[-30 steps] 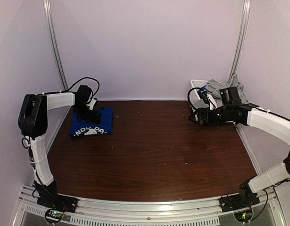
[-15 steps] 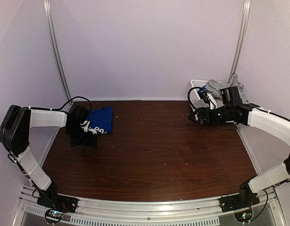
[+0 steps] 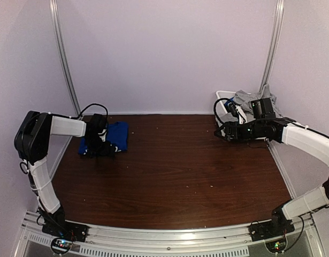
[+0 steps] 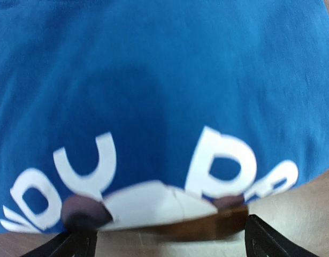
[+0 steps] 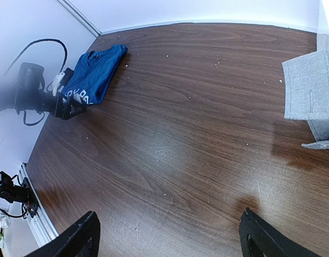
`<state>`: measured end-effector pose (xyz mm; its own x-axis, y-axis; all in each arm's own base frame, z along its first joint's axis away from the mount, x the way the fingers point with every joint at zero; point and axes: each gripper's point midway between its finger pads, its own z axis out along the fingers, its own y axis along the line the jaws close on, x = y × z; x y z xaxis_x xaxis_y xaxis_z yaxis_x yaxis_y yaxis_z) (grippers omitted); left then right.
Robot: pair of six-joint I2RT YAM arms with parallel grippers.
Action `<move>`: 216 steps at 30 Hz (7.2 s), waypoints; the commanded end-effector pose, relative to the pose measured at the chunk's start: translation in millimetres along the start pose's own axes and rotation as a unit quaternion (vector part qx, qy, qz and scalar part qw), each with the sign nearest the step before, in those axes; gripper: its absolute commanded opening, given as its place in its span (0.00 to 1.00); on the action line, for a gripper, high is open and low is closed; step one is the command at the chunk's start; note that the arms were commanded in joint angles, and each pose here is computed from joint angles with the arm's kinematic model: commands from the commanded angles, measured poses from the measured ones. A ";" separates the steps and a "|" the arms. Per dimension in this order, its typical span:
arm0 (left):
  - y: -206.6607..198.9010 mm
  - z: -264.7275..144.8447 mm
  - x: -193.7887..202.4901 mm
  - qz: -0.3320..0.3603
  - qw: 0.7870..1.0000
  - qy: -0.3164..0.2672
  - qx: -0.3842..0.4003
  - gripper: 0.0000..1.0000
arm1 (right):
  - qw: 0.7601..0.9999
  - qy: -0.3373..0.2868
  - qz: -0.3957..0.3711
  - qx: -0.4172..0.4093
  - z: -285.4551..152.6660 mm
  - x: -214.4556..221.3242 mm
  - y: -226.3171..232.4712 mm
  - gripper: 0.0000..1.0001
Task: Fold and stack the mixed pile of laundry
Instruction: Move the square folded T-shirt to the corner of the board, then pick up the crumpled shirt from the bin, then place the crumpled shirt at the center of the board, then pick up the crumpled shirt from the center of the board, then place the crumpled shirt at the center of the board.
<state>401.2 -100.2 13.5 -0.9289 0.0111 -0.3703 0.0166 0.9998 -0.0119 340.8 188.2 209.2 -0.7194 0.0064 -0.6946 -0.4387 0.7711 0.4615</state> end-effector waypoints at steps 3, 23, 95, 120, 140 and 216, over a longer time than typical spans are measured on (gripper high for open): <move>6.7 29.8 -9.9 0.020 0.999 0.039 0.000 0.97 | 1.000 -0.021 -0.011 0.013 -10.4 -15.1 -0.7 0.90; 17.3 45.8 -91.6 0.039 0.999 0.012 0.021 0.97 | 1.000 -0.015 -0.012 0.018 -2.8 -21.7 -7.3 0.91; -37.9 -201.5 -80.5 0.013 0.948 -0.252 0.192 0.98 | 0.944 -0.253 -0.209 0.033 -117.8 -277.0 151.5 0.00; -41.4 -191.9 -61.3 0.033 0.951 -0.238 0.192 0.98 | 0.985 -0.148 -0.079 -0.030 -31.0 -121.3 114.7 0.61; -229.9 -113.3 108.5 0.244 0.922 -0.076 0.291 0.96 | 0.997 0.063 -0.017 0.032 23.9 64.7 21.1 0.82; 52.5 -420.0 -23.6 -0.040 0.887 -0.459 -0.028 0.00 | 0.985 -0.135 -0.096 -0.045 -157.6 -93.1 153.9 0.00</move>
<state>274.5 -85.2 410.7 -0.2307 -0.1275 -0.9646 0.1279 0.9788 -0.1600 238.0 250.5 449.4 -0.4178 -0.0016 -0.9085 -0.7564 0.5545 0.3469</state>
